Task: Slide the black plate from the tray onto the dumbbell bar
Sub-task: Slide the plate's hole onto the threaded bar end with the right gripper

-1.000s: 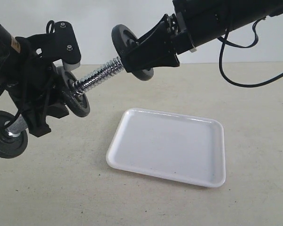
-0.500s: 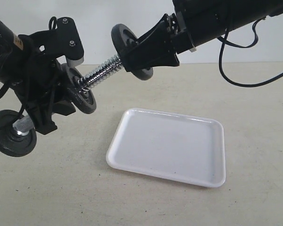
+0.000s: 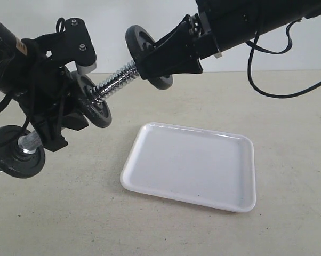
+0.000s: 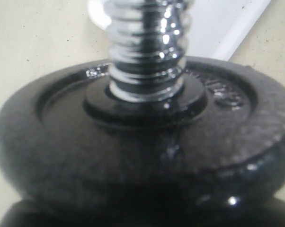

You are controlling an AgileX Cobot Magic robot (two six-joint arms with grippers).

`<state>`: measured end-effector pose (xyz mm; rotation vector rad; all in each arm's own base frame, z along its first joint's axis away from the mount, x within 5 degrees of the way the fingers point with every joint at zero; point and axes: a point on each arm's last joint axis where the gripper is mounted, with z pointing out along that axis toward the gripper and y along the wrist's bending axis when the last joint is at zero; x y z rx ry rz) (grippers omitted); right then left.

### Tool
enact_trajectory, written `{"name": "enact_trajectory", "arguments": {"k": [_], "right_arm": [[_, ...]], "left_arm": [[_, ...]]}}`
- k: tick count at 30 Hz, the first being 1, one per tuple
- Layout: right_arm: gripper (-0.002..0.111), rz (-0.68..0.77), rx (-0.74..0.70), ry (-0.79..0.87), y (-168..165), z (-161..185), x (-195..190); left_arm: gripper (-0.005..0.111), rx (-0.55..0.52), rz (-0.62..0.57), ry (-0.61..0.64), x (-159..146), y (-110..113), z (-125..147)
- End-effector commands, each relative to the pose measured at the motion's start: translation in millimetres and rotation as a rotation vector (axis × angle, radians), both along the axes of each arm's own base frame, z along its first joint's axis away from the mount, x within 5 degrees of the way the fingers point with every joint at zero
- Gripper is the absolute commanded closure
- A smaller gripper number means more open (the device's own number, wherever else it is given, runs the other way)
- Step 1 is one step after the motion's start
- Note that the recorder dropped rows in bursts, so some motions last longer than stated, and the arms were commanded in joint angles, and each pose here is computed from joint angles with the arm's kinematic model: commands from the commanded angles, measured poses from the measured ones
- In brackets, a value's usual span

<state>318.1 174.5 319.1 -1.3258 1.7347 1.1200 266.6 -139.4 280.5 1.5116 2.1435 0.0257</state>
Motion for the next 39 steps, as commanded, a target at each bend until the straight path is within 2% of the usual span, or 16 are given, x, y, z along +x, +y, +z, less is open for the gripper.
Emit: {"name": "enact_trajectory", "arguments": {"k": [1,15,24,32,39], "right_arm": [[0.108,-0.004,0.084,-0.009,1.1,14.9,-3.1],[0.108,0.012,0.092,-0.048,1.8,13.5,-1.7],[0.108,-0.005,0.113,0.036,7.0,-10.0,13.4],[0.108,-0.008,0.115,0.045,7.3,-11.1,14.0],[0.108,0.101,0.109,0.019,37.9,-11.5,-4.9]], "left_arm": [[0.102,-0.084,-0.013,-0.217,4.0,-1.1,36.9],[0.102,-0.09,-0.027,-0.215,3.5,-2.2,37.0],[0.102,-0.088,-0.03,-0.217,3.5,-2.2,37.0],[0.102,-0.101,-0.027,-0.236,4.8,-2.9,38.4],[0.102,-0.142,-0.009,-0.263,7.0,-4.9,41.3]]}}
